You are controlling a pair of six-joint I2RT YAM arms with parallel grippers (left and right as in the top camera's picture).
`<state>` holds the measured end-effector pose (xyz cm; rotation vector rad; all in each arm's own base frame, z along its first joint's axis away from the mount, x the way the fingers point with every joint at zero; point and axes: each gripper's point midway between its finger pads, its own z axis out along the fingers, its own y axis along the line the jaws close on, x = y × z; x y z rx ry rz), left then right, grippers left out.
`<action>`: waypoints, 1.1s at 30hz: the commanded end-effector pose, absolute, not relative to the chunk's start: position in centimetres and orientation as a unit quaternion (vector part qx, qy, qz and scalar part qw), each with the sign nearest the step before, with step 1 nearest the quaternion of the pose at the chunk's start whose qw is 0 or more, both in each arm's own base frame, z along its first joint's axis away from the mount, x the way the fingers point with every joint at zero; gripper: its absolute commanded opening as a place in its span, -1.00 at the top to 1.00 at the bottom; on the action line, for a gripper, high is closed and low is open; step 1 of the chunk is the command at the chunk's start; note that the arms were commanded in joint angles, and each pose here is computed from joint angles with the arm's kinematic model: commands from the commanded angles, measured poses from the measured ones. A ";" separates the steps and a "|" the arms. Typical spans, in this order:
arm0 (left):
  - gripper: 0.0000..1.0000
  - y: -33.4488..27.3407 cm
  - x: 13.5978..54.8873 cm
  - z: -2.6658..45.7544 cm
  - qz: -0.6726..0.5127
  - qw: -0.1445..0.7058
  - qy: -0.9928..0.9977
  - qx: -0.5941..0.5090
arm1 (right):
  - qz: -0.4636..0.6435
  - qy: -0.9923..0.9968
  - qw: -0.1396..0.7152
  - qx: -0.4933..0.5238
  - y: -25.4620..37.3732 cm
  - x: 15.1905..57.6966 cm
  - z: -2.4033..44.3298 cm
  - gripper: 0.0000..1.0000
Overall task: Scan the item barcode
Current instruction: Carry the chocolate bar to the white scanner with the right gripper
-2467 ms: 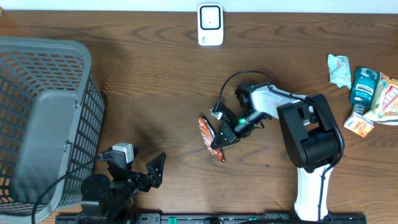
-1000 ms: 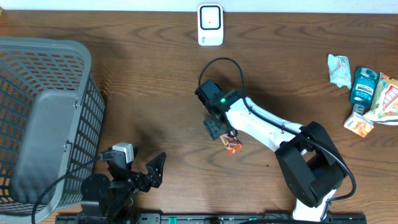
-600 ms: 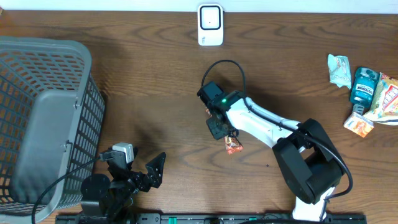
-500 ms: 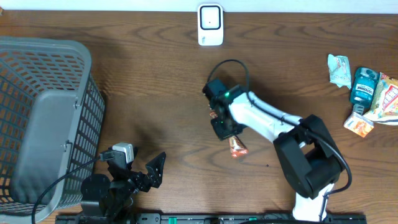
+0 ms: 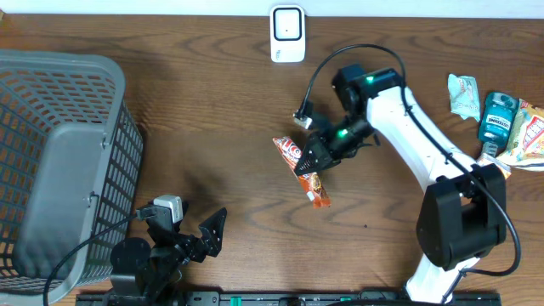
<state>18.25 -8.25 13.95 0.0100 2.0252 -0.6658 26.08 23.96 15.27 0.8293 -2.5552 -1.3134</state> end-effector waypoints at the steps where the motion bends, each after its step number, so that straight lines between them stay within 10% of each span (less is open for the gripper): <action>1: -0.96 -8.1 18.3 14.1 -0.271 0.487 0.830 0.002 | -0.519 -0.776 -0.005 0.359 25.6 26.3 18.1 0.97; 7: -0.96 -8.1 18.3 14.1 -0.271 0.487 0.830 0.002 | -0.458 -0.786 -0.141 0.391 27.1 33.1 16.9 0.97; 14: -0.96 -8.1 18.3 14.1 -0.271 0.487 0.830 0.002 | -0.260 -0.906 -0.287 0.172 24.0 45.4 15.9 0.98; 33: -0.95 -8.1 18.3 14.1 -0.271 0.487 0.830 0.002 | -0.210 -0.908 -0.356 0.071 24.9 60.3 13.4 0.98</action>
